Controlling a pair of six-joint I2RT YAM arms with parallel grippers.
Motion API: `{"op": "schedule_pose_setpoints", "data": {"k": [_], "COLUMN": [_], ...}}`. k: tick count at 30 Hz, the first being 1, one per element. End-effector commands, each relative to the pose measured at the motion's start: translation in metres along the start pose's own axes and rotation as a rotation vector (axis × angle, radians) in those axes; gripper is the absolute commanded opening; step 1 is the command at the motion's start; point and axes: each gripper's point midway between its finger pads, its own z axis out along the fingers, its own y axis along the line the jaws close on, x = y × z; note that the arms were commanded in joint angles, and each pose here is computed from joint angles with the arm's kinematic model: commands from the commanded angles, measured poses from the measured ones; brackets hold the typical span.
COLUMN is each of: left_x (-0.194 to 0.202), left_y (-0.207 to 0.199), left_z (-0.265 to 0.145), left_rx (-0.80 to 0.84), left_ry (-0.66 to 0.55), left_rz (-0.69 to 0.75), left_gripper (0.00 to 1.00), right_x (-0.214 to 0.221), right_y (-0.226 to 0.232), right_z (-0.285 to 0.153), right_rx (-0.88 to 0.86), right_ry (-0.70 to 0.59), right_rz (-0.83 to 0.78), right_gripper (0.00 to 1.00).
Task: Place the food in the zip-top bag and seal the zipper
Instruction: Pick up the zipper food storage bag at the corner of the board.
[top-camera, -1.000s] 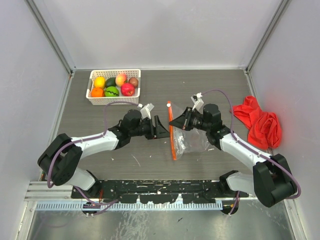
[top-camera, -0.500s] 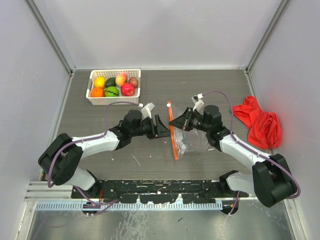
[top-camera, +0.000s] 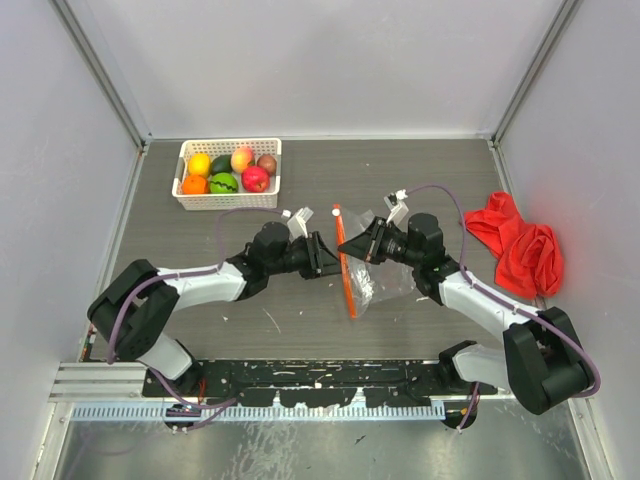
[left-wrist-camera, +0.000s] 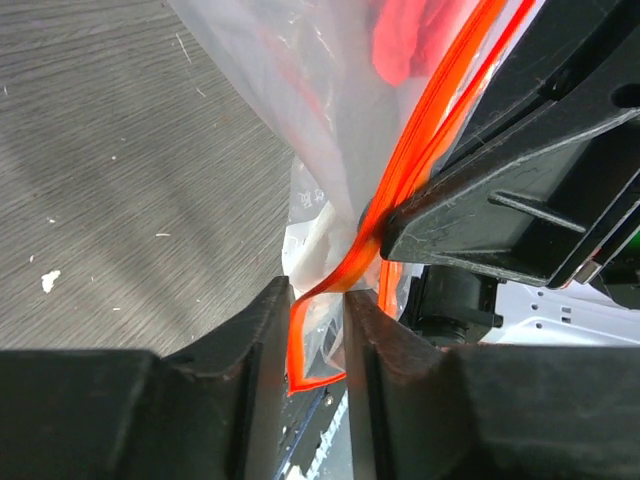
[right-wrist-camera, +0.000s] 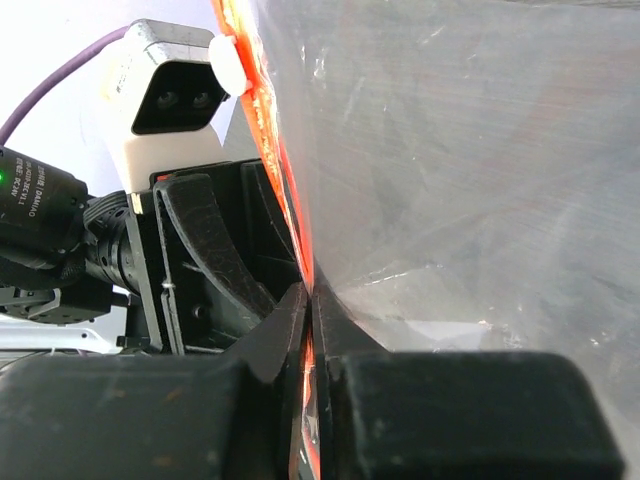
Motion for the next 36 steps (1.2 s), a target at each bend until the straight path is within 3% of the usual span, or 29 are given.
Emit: {"op": "schedule_pose_setpoints", "data": {"k": [1,11,25,36], "left_x": [-0.016,-0.021,-0.024,-0.024], "left_y": [-0.014,-0.004,0.008,0.011], "left_z": [0.000,-0.012,-0.018,-0.016], "left_rx": [0.047,-0.034,-0.123,-0.138], "left_ry": [-0.084,-0.125,-0.147,-0.144], "left_rz": [0.025,0.059,0.067,0.054], "left_gripper": [0.26,0.01,0.00,0.00], "right_x": [-0.010,-0.013,0.003,0.015], "right_y": [0.021,0.015,0.000,0.001], "right_z": [-0.002,-0.006,-0.013,-0.022], "right_rx": [-0.071,-0.005,0.203,0.302], "right_ry": [-0.032,-0.047,0.008,0.030], "right_rz": [-0.046,-0.068,-0.288,-0.520], "right_gripper": [0.12,0.28,0.58,0.64]}}
